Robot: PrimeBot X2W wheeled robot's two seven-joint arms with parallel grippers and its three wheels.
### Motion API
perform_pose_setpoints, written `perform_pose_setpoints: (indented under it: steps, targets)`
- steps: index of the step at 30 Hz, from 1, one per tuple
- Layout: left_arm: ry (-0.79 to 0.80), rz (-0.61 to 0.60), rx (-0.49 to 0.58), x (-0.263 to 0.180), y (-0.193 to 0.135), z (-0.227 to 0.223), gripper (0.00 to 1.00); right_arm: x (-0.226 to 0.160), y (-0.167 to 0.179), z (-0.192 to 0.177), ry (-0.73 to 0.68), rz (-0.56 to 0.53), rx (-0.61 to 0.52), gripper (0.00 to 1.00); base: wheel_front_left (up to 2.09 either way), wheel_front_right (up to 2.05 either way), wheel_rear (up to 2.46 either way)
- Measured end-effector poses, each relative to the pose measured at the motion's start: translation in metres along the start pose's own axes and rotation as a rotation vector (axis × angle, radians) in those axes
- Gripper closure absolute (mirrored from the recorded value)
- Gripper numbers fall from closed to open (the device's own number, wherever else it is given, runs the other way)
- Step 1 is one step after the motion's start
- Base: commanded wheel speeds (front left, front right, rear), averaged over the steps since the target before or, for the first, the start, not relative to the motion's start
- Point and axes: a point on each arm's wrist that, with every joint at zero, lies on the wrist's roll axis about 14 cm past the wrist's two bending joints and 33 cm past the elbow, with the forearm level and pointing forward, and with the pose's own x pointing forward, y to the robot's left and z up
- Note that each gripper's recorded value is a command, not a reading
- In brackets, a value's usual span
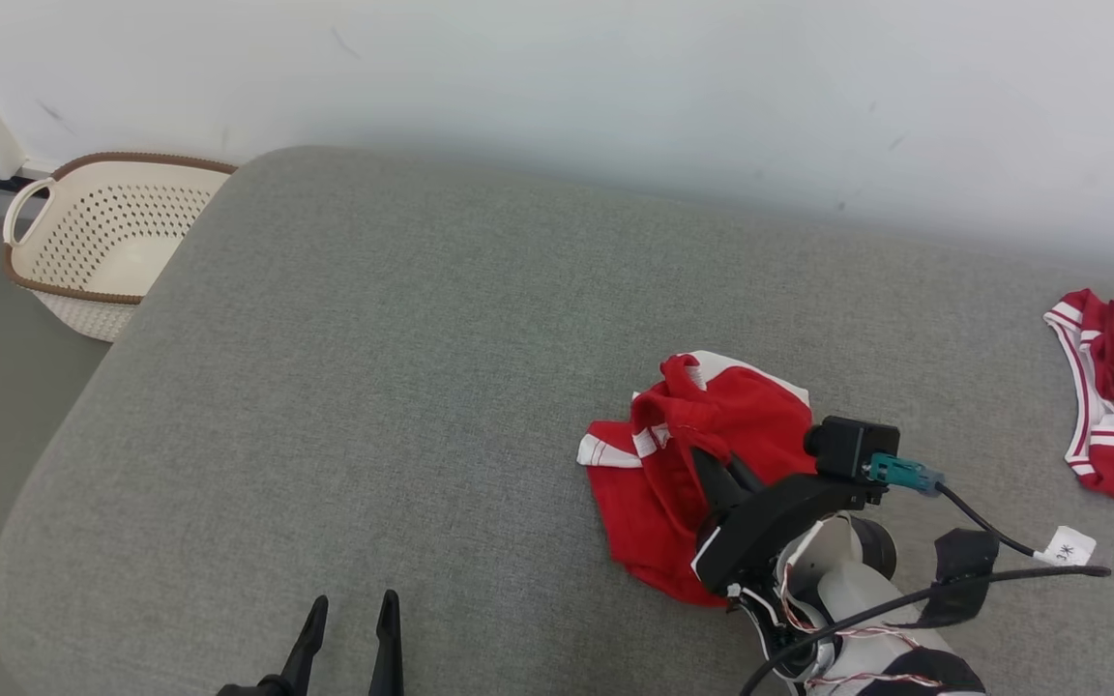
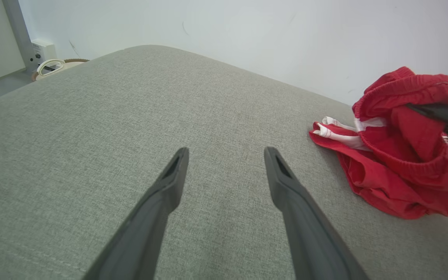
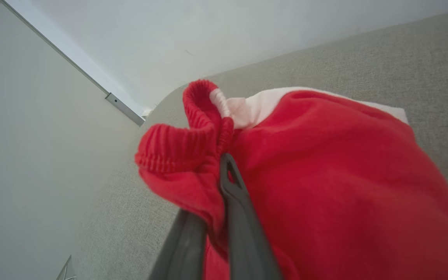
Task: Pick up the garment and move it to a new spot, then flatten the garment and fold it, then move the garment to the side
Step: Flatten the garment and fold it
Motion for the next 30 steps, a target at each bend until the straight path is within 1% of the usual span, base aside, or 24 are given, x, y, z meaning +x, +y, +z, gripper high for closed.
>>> perform_pose_setpoints:
  steps: [4, 5, 6, 7, 13, 19, 23, 26, 30]
  targets:
    - [0.006, -0.003, -0.001, -0.001, -0.002, -0.002, 0.00, 0.004, -0.003, -0.012, 0.031, -0.009, 0.014, 1.00, 0.00, 0.00, 0.00]
    - [0.008, -0.005, -0.003, -0.001, -0.003, -0.002, 0.00, 0.005, -0.002, -0.013, 0.032, -0.007, 0.013, 0.77, 0.00, 0.00, 0.00]
    - [0.009, -0.004, -0.004, -0.001, -0.003, -0.003, 0.00, 0.005, 0.000, -0.014, 0.030, 0.000, 0.013, 0.04, 0.00, 0.00, 0.00]
    - [0.009, -0.004, -0.004, 0.000, -0.003, -0.003, 0.00, 0.006, 0.001, -0.013, 0.024, 0.005, 0.015, 0.00, 0.00, 0.00, 0.00]
    - [0.002, -0.005, -0.006, 0.004, -0.004, -0.001, 0.00, 0.006, 0.009, 0.008, -0.068, 0.033, -0.011, 0.00, 0.00, 0.00, 0.00]
    - [-0.003, -0.019, -0.012, 0.006, -0.010, 0.000, 0.00, -0.004, 0.014, 0.044, -0.209, 0.051, -0.024, 0.00, 0.00, 0.00, 0.00]
    - [0.003, -0.022, -0.015, 0.004, -0.011, -0.002, 0.00, -0.027, -0.011, 0.060, -0.282, -0.012, -0.033, 0.00, 0.00, 0.00, 0.00]
    - [-0.011, -0.030, -0.017, 0.005, -0.013, 0.003, 0.00, -0.046, -0.032, 0.074, -0.343, -0.072, -0.063, 0.00, 0.00, 0.00, 0.00]
    - [-0.012, -0.032, -0.016, 0.003, -0.014, 0.002, 0.00, -0.075, -0.062, 0.072, -0.363, -0.174, -0.115, 0.00, 0.00, 0.00, 0.00]
